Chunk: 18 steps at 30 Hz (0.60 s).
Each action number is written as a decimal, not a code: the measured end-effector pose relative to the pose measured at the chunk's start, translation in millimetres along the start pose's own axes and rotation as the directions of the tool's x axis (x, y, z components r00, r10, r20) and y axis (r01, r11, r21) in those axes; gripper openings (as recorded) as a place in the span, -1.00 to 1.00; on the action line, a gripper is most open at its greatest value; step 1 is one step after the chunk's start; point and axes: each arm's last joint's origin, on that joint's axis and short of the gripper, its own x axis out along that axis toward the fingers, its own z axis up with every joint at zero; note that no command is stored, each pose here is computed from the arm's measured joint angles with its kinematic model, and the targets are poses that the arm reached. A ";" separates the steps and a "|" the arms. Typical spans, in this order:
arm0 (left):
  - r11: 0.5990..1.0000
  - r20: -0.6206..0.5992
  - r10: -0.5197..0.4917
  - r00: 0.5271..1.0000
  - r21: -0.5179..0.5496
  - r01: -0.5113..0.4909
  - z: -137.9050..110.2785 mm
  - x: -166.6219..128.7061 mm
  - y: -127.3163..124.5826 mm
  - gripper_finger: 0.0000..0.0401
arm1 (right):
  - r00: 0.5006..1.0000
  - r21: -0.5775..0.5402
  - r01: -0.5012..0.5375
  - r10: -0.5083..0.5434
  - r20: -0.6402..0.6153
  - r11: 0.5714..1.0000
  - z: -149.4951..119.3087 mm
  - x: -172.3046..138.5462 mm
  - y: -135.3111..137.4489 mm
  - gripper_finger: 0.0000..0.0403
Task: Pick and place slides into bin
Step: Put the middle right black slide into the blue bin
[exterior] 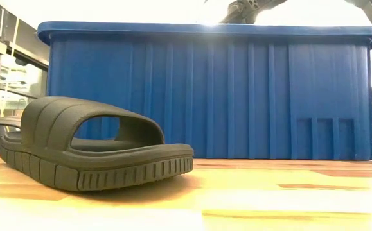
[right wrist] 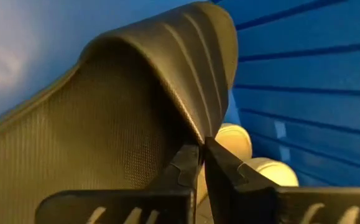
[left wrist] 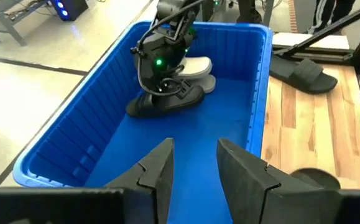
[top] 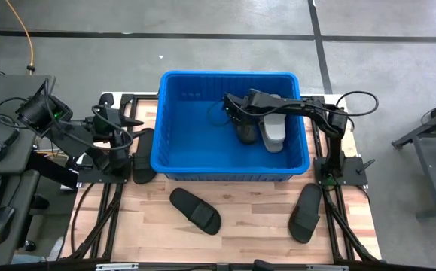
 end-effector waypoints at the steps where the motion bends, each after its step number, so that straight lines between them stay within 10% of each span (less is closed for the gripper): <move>1: 1.000 -0.005 -0.005 1.000 0.002 0.005 -0.3 0.0 0.0 -0.45 | 1.000 0.018 -0.002 0.002 -0.002 1.000 -0.2 0.2 -0.4 -1.00; 18: 0.999 -0.027 -0.044 0.999 0.002 0.044 -1.0 -0.2 -1.1 -0.45 | 0.995 0.115 -0.016 0.027 -0.098 0.993 -6.3 18.2 -5.9 -1.00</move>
